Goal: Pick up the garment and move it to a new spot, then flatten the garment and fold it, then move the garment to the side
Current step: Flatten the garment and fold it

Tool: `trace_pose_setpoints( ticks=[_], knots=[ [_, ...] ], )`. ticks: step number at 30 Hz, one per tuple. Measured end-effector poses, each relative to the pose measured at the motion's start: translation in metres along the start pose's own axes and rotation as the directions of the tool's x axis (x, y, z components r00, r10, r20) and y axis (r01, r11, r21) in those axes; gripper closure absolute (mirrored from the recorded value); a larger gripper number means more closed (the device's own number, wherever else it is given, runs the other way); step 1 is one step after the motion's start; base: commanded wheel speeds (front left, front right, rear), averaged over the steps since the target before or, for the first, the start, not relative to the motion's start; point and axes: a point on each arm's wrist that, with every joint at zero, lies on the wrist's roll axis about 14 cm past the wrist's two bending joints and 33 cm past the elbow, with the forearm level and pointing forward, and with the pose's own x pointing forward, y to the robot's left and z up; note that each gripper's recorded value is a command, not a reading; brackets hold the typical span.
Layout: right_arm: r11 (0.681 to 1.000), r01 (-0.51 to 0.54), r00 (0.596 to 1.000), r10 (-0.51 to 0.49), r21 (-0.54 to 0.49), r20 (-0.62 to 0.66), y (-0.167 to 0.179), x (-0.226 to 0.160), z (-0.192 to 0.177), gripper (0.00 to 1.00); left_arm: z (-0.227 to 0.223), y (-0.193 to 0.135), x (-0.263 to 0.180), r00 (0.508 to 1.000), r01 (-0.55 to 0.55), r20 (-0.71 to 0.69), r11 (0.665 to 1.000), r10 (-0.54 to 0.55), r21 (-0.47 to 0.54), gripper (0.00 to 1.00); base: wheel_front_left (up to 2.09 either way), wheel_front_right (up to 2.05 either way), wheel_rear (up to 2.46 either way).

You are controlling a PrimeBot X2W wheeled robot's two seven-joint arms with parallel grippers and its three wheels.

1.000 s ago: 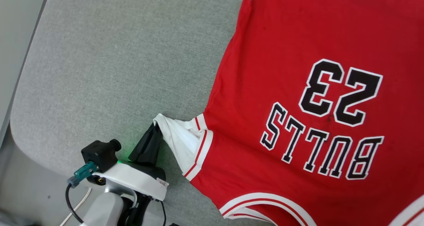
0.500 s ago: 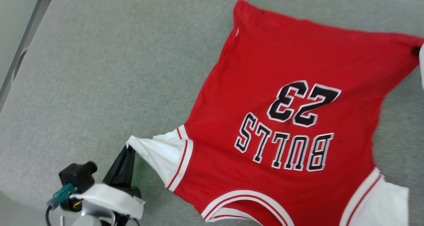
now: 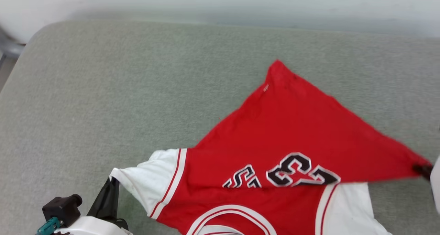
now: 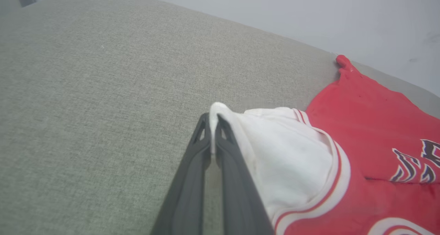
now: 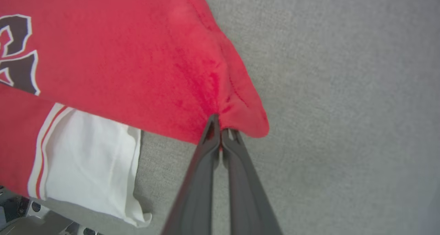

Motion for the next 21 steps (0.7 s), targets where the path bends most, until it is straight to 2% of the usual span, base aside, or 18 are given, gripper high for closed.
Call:
trace_pose_setpoints(
  ticks=[7, 12, 15, 20, 21],
  knots=[
    [0.992, -0.003, 0.989, 0.021, 0.123, -0.145, 0.013, -0.022, -0.083, 1.00, 0.003, -0.010, 0.002, 0.999, 0.033, 0.000, 0.999, -0.033, 0.007, 1.00, 0.00, 0.00, 0.00],
    [0.979, -0.003, 0.962, 0.059, 0.206, -0.268, 0.027, -0.034, -0.141, 1.00, 0.003, -0.013, 0.004, 0.999, 0.048, -0.005, 0.999, -0.048, 0.013, 1.00, 0.00, 0.00, 0.00],
    [0.971, -0.018, 0.931, 0.103, 0.237, -0.349, 0.043, -0.041, -0.174, 1.00, 0.003, -0.014, 0.005, 0.999, 0.052, -0.005, 0.999, -0.052, 0.017, 1.00, 0.00, 0.00, 0.00],
    [0.963, -0.032, 0.913, 0.137, 0.269, -0.383, 0.059, -0.045, -0.197, 1.00, 0.002, -0.015, 0.005, 0.998, 0.055, -0.009, 0.998, -0.055, 0.017, 1.00, 0.00, 0.00, 0.00],
    [0.960, -0.029, 0.922, 0.133, 0.277, -0.364, 0.059, -0.044, -0.194, 0.78, 0.002, -0.015, 0.005, 0.998, 0.056, -0.010, 0.998, -0.056, 0.017, 1.00, 0.00, 0.00, 0.00]
  ],
)
